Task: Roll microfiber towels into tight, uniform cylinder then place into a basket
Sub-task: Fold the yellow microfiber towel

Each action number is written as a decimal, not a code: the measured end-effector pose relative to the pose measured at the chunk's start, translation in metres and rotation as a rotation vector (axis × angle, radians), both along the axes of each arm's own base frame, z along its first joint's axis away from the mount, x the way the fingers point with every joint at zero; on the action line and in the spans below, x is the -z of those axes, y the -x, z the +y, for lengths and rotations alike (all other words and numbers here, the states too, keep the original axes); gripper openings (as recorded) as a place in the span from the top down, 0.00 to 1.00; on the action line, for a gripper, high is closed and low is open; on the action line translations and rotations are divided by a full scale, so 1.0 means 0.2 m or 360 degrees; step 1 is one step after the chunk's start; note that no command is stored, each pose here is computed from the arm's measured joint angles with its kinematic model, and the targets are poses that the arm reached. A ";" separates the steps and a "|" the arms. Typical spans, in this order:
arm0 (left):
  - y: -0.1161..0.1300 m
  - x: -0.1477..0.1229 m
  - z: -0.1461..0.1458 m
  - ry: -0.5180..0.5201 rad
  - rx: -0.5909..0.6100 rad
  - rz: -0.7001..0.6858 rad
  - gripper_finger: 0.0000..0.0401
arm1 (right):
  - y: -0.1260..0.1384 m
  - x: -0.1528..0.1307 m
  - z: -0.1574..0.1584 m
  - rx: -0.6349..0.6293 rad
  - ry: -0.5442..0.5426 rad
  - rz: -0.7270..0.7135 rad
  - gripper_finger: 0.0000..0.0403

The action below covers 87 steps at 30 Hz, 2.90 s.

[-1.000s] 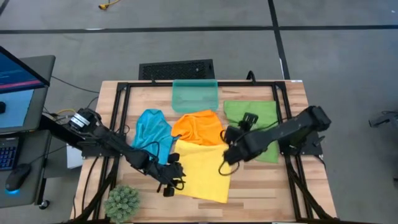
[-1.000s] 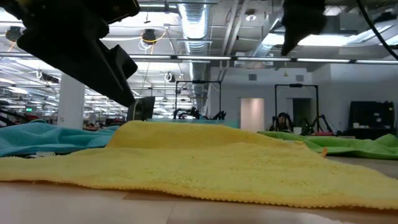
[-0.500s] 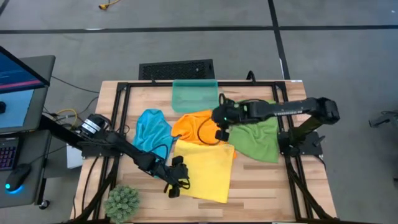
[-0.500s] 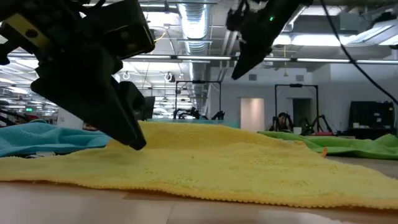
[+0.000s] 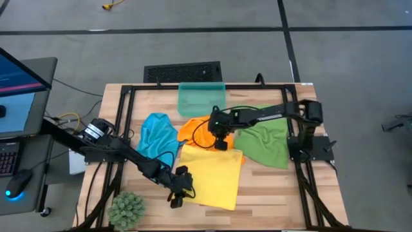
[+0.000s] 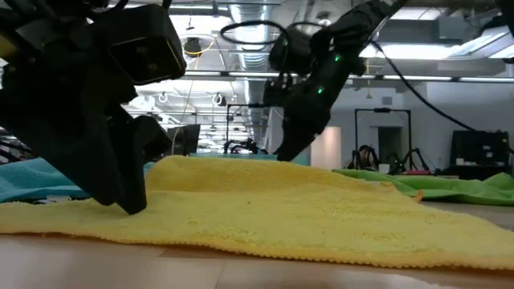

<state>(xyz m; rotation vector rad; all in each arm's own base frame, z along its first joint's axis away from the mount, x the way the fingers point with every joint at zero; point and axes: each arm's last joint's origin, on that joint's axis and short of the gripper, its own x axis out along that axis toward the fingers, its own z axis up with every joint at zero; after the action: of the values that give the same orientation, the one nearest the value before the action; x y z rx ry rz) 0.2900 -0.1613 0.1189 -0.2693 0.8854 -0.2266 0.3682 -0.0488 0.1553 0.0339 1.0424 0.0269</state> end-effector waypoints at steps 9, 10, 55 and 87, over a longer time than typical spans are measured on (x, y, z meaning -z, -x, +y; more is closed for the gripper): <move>0.00 0.00 0.00 0.0050 -0.0068 0.0040 0.69 | -0.02 0.13 0.00 -0.0043 -0.0061 0.0103 0.99; 0.01 0.00 0.00 0.0057 -0.0075 0.0045 0.69 | -0.03 0.13 -0.01 -0.0017 -0.0041 0.0085 0.99; 0.09 0.01 -0.13 0.0058 -0.0063 0.0074 0.69 | 0.44 -0.11 -0.20 0.1036 0.0911 0.1054 0.98; 0.09 0.01 -0.12 0.0029 -0.0042 0.0053 0.69 | 0.46 -0.18 -0.03 0.0423 0.0067 0.0064 0.98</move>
<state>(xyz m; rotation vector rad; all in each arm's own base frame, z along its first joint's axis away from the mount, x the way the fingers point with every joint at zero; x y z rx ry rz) 0.2727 -0.1855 0.1171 -0.3024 0.9126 -0.2061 0.2763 -0.0550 0.1904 0.1349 1.0711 -0.2379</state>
